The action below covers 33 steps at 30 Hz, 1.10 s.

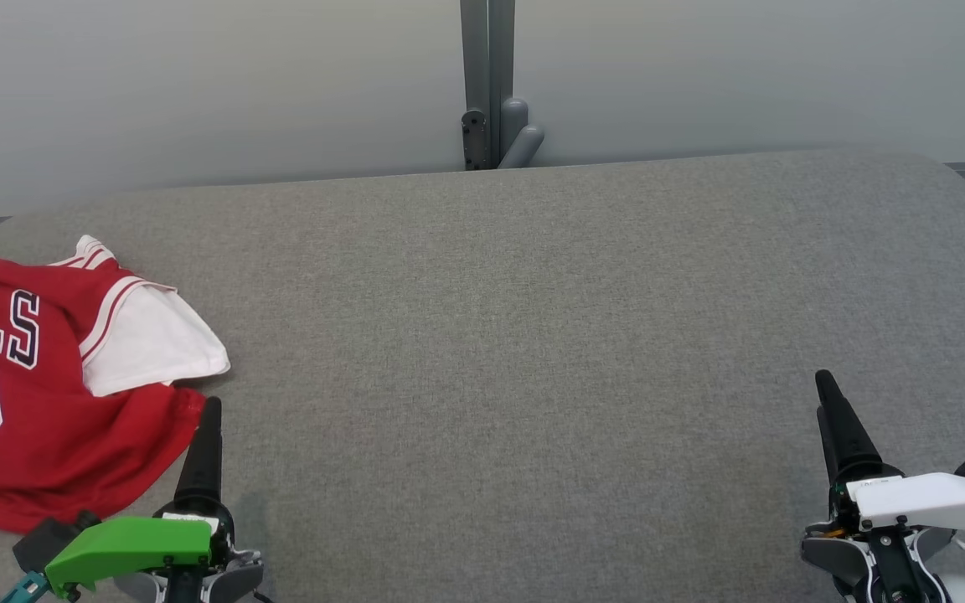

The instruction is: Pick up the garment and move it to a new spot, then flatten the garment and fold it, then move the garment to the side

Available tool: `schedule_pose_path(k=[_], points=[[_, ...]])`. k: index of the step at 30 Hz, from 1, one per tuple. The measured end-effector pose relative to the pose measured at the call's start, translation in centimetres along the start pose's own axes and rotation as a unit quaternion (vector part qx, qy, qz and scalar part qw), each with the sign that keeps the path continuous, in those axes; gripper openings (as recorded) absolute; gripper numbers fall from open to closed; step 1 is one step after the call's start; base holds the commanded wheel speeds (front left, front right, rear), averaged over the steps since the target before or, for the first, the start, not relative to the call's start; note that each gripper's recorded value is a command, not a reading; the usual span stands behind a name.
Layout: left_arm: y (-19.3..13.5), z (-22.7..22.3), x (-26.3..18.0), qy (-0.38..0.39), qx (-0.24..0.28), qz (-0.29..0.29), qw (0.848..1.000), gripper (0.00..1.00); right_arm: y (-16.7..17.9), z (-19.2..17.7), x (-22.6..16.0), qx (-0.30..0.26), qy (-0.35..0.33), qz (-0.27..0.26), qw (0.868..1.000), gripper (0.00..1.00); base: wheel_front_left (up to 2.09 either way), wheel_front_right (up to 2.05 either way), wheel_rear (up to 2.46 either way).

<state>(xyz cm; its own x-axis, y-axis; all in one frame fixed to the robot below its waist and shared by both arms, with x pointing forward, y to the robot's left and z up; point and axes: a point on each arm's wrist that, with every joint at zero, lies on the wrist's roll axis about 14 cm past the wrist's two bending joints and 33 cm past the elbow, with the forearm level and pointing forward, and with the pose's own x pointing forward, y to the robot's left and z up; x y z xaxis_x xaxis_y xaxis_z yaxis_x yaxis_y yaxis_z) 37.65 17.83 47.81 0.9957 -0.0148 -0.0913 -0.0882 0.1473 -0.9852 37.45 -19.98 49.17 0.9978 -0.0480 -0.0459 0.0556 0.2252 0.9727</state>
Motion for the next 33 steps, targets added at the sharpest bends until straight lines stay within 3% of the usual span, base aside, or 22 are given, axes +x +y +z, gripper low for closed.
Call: schedule_pose_path(k=[6,7,9,23,33], points=[[-0.3,0.0,0.0,-0.002,0.059,-0.004,0.998,1.00,0.6,-0.1,-0.2,-0.066,-0.001,0.010,0.998,1.00,0.00,0.00,0.00],[-0.3,0.0,0.0,-0.004,0.067,-0.004,0.998,1.00,0.7,-0.2,-0.2,-0.077,0.000,0.012,0.997,0.87,0.00,0.00,0.00],[-0.2,0.0,-0.1,-0.004,0.089,-0.003,0.996,1.00,0.9,-0.1,-0.3,-0.102,-0.002,0.015,0.995,1.00,0.00,0.00,0.00],[-0.1,-0.5,-0.4,-0.004,0.216,-0.007,0.976,1.00,1.9,-0.4,-1.0,-0.267,-0.006,0.037,0.963,1.00,0.00,0.00,0.00],[-0.1,-0.9,-0.9,-0.001,0.308,-0.012,0.951,1.00,3.0,-0.2,-1.1,-0.352,-0.019,0.057,0.934,1.00,0.00,0.00,0.00]])
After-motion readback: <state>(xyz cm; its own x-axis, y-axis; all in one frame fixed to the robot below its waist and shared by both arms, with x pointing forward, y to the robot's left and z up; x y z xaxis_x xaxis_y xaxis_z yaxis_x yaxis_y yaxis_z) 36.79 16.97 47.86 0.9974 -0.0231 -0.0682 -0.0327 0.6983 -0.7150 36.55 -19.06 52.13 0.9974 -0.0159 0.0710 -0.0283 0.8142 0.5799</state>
